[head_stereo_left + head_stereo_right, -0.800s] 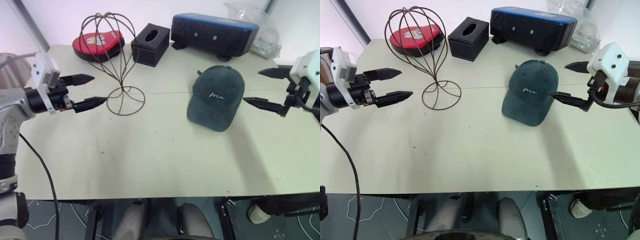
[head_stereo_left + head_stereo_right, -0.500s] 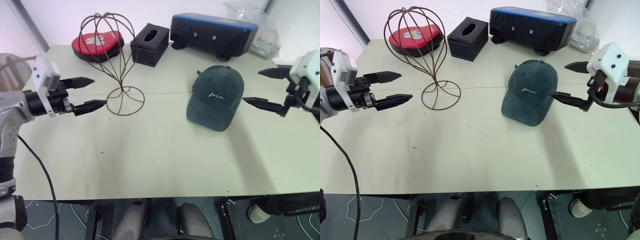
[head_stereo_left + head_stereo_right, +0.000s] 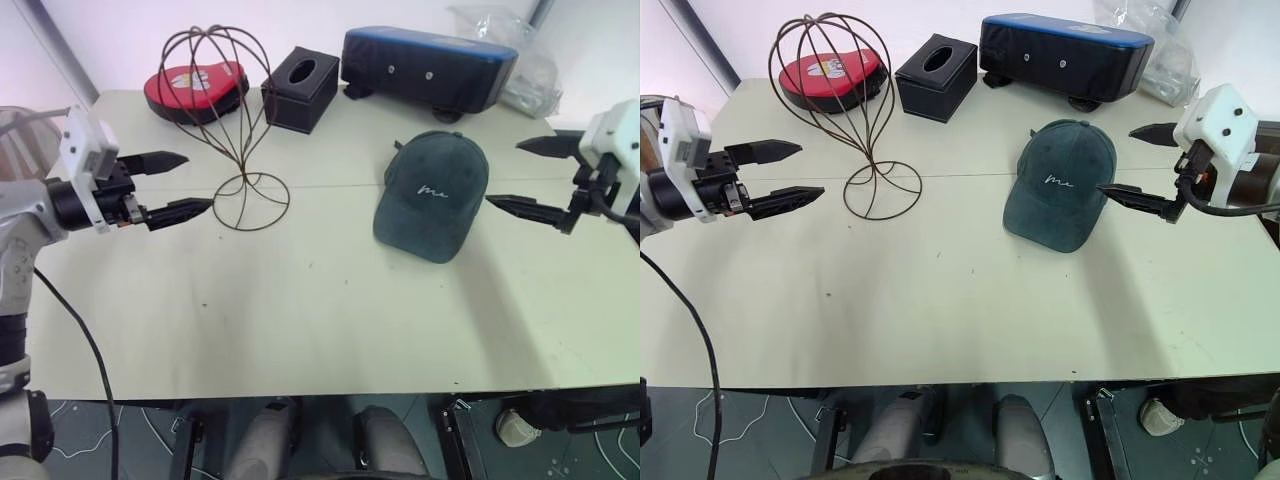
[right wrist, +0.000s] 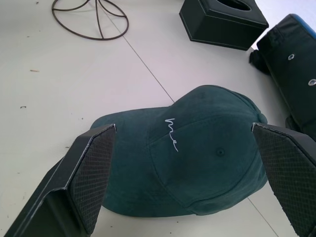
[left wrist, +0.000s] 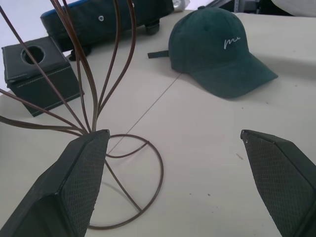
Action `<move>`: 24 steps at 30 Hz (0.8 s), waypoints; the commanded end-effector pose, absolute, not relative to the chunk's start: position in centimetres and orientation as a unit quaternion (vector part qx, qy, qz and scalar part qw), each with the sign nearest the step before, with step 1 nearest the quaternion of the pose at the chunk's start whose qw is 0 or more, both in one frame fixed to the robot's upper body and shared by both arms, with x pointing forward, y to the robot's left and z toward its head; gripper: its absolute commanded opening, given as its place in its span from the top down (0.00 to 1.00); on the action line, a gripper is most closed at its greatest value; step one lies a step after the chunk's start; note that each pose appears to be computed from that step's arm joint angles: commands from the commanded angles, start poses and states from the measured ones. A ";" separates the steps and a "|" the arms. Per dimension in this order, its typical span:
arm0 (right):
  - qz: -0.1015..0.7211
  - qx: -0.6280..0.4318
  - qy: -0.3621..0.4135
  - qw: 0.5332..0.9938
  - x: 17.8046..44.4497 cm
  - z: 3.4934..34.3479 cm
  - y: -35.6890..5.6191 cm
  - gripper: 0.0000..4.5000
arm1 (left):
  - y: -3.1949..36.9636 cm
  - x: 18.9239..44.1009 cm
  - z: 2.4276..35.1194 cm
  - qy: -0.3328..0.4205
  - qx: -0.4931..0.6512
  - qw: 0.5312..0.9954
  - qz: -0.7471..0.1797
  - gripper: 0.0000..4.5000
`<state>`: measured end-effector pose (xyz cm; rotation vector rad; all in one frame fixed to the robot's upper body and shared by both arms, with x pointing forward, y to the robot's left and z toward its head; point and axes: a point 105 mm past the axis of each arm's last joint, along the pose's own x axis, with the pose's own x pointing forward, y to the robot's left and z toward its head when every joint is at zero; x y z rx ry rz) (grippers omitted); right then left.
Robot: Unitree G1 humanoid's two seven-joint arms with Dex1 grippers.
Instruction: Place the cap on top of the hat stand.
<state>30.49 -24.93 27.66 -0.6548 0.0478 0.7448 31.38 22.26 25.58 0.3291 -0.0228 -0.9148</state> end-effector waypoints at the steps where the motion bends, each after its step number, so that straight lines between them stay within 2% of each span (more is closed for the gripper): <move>1: 0.360 -0.334 0.004 0.871 29.8 29.1 -24.3 0.00 | 22.0 30.9 26.9 -0.035 0.168 0.882 -0.440 0.01; 18: 0.365 -0.333 0.009 0.870 29.3 28.5 -23.5 0.00 | 21.6 30.9 27.1 -0.036 0.161 0.881 -0.444 0.01; 24: 0.325 -0.382 -0.013 0.865 29.0 27.1 -22.3 0.00 | 21.5 30.3 25.9 -0.023 0.149 0.884 -0.442 0.01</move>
